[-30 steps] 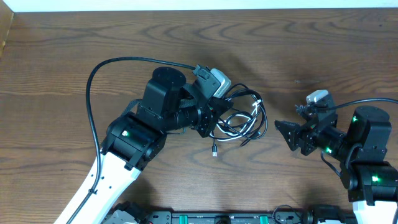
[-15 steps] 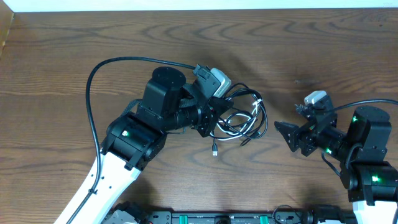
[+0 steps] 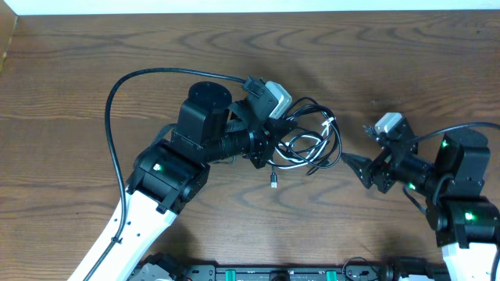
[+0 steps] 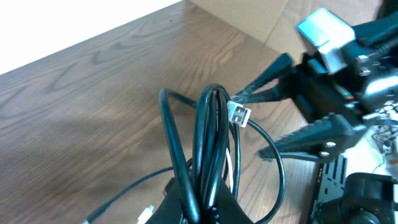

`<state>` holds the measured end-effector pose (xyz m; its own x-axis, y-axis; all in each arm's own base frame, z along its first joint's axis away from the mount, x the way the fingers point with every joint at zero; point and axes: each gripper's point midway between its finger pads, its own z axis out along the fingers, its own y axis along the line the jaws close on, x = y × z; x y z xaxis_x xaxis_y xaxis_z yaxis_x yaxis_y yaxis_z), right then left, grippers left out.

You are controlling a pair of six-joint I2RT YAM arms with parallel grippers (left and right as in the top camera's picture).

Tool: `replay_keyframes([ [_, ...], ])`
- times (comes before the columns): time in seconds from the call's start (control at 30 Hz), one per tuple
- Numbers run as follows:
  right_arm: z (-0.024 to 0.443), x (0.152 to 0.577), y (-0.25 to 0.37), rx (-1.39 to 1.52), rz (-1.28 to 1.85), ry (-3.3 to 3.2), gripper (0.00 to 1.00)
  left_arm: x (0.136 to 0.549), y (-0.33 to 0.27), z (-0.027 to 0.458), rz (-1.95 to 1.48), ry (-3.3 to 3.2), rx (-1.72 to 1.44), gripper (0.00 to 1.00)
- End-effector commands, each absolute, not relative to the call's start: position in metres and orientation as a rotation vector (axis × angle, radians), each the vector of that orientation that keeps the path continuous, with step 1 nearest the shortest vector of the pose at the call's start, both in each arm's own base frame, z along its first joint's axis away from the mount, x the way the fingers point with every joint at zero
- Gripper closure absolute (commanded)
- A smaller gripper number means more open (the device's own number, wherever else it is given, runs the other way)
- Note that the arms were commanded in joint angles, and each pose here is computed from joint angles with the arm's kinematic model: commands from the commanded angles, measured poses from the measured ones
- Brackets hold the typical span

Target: Untangle cables

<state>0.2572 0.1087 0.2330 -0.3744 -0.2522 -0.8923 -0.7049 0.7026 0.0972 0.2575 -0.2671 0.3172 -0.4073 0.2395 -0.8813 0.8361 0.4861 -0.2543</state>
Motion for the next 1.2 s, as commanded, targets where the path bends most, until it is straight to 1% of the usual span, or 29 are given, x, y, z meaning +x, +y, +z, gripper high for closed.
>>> replay_keyframes([
  [0.0, 0.241, 0.258, 0.118, -0.796, 0.652, 1.884, 0.27, 0.250, -0.269, 0.341, -0.946, 1.820, 0.919, 0.92],
  [0.27, 0.237, 0.268, 0.123, -0.813, 0.700, 1.869, 0.29, 0.249, -0.270, 0.341, -0.953, 1.818, 0.923, 0.93],
  [0.57, 0.250, 0.276, 0.124, -0.866, 0.648, 1.767, 0.28, 0.249, -0.270, 0.341, -0.954, 1.817, 0.926, 0.93],
  [0.73, 0.258, 0.281, 0.124, -0.913, 0.589, 1.702, 0.32, 0.249, -0.270, 0.341, -0.951, 1.815, 0.929, 0.93],
  [0.93, 0.264, 0.290, 0.119, -0.906, 0.522, 1.672, 0.32, 0.249, -0.270, 0.341, -0.951, 1.815, 0.928, 0.93],
  [1.03, 0.258, 0.300, 0.107, -0.851, 0.441, 1.731, 0.34, 0.249, -0.270, 0.341, -0.951, 1.815, 0.928, 0.93],
  [1.17, 0.252, 0.311, 0.091, -0.775, 0.337, 1.798, 0.33, 0.249, -0.270, 0.341, -0.952, 1.815, 0.928, 0.93],
])
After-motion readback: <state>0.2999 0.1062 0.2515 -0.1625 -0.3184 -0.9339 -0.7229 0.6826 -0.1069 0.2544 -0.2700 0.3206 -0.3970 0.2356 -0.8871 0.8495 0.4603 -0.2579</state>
